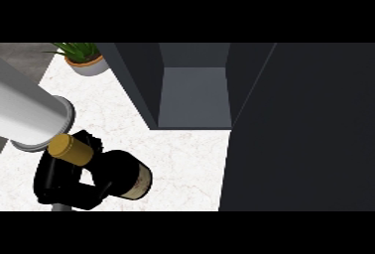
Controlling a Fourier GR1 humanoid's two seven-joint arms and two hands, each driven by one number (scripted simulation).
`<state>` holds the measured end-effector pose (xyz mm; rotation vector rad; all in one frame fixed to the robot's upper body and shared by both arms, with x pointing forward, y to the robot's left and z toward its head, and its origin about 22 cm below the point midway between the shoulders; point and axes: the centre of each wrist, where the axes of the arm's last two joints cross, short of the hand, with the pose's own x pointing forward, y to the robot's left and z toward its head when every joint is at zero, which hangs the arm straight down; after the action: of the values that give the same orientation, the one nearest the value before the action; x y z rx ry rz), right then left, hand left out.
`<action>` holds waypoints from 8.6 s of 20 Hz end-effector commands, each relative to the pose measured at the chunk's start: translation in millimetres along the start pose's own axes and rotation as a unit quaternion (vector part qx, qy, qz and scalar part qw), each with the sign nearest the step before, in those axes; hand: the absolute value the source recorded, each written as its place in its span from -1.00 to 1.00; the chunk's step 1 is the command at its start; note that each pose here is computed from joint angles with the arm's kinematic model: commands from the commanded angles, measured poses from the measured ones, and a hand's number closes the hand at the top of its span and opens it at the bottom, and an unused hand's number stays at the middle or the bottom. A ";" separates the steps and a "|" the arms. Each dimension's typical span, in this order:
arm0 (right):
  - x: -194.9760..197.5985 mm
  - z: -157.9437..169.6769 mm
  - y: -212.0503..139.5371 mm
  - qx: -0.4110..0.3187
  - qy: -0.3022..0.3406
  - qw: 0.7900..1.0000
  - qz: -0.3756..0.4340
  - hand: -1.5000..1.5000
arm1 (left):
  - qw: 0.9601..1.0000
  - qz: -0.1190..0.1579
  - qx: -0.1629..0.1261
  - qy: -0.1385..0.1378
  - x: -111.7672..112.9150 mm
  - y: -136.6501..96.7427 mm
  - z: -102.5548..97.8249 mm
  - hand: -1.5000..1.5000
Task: Pick up the wine, place it into the cabinet and close the cabinet
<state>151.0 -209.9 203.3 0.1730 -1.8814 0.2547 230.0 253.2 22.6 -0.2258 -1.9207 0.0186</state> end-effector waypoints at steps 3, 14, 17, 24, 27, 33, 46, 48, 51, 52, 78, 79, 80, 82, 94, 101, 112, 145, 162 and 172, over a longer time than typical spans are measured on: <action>31.7 22.3 -4.9 0.013 -0.025 1.000 -0.012 -1.00 | 1.000 -0.001 -0.022 0.007 29.5 -41.2 -26.5 1.00; 17.6 11.2 0.7 0.015 -0.021 1.000 -0.009 -1.00 | 0.998 0.037 -0.047 0.010 64.4 -135.1 -46.3 1.00; 7.8 9.7 -7.5 0.005 -0.021 1.000 -0.015 -1.00 | 0.998 0.050 -0.047 0.011 67.6 -141.7 -79.9 1.00; 13.6 11.6 -7.5 0.011 -0.028 0.999 -0.018 -1.00 | 0.999 0.024 -0.031 -0.013 73.3 -183.2 -90.3 1.00; 16.7 25.0 -0.6 0.014 -0.027 0.999 -0.012 -1.00 | 1.000 0.012 -0.016 0.004 52.9 -187.4 -90.0 1.00; 14.2 23.7 6.7 0.021 -0.026 0.999 -0.013 -1.00 | 1.000 -0.006 -0.009 -0.005 37.4 -193.3 -102.3 1.00; 4.2 30.4 -2.1 0.012 -0.022 1.000 -0.006 -1.00 | 0.999 0.019 0.027 0.011 11.8 -196.8 -110.7 1.00; 19.3 23.5 -1.5 0.006 -0.026 1.000 -0.009 -1.00 | 0.999 0.035 0.033 0.021 17.2 -190.9 -101.0 1.00; 14.7 13.3 -9.1 0.015 -0.021 1.000 -0.005 -1.00 | 0.999 0.009 0.041 0.014 -9.5 -196.0 -118.1 1.00; 20.9 8.9 -13.1 0.006 -0.027 1.000 -0.007 -1.00 | 0.999 0.009 0.034 0.017 -6.6 -183.7 -105.0 1.00; 5.6 25.6 -2.2 0.017 -0.028 0.999 -0.013 -1.00 | 0.995 -0.054 0.083 0.010 -71.6 -135.2 -131.3 1.00; 9.6 12.3 -6.7 0.009 -0.028 0.999 -0.015 -1.00 | 0.996 -0.037 0.070 0.028 -65.8 -134.2 -140.5 1.00; 18.2 16.7 -12.8 0.014 -0.034 0.999 -0.016 -1.00 | 0.996 -0.044 0.079 0.020 -53.1 -130.4 -159.9 1.00; 15.2 27.4 -11.8 0.011 -0.027 0.999 -0.017 -1.00 | 0.996 -0.036 0.069 0.033 -65.5 -139.6 -146.5 1.00; 19.0 23.0 -2.2 0.013 -0.027 0.999 -0.022 -1.00 | 0.993 -0.060 0.090 0.042 -76.7 -128.9 -178.4 1.00; 7.7 11.5 -12.1 0.021 -0.026 0.999 -0.016 -1.00 | 0.990 -0.105 0.099 0.005 -80.5 -127.9 -191.6 1.00; 8.5 9.8 -1.5 0.027 -0.039 0.999 -0.018 -1.00 | 0.986 -0.098 0.132 0.013 -71.1 -131.1 -212.8 1.00; 5.2 8.8 3.7 0.045 -0.035 0.998 -0.022 -1.00 | 0.975 -0.143 0.163 0.052 -103.5 -91.9 -182.4 -1.00; -4.4 -4.9 -1.5 0.035 -0.037 0.998 -0.031 -1.00 | 0.977 -0.134 0.167 0.026 -102.7 -91.1 -183.0 -1.00; -6.4 -1.3 7.0 0.049 -0.028 0.998 -0.028 -1.00 | 0.988 -0.094 0.119 0.026 -112.1 -100.8 -172.2 -1.00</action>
<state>158.9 -203.3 196.2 0.2738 -1.9161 0.3132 418.8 113.0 3.9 0.1555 -1.8910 0.1091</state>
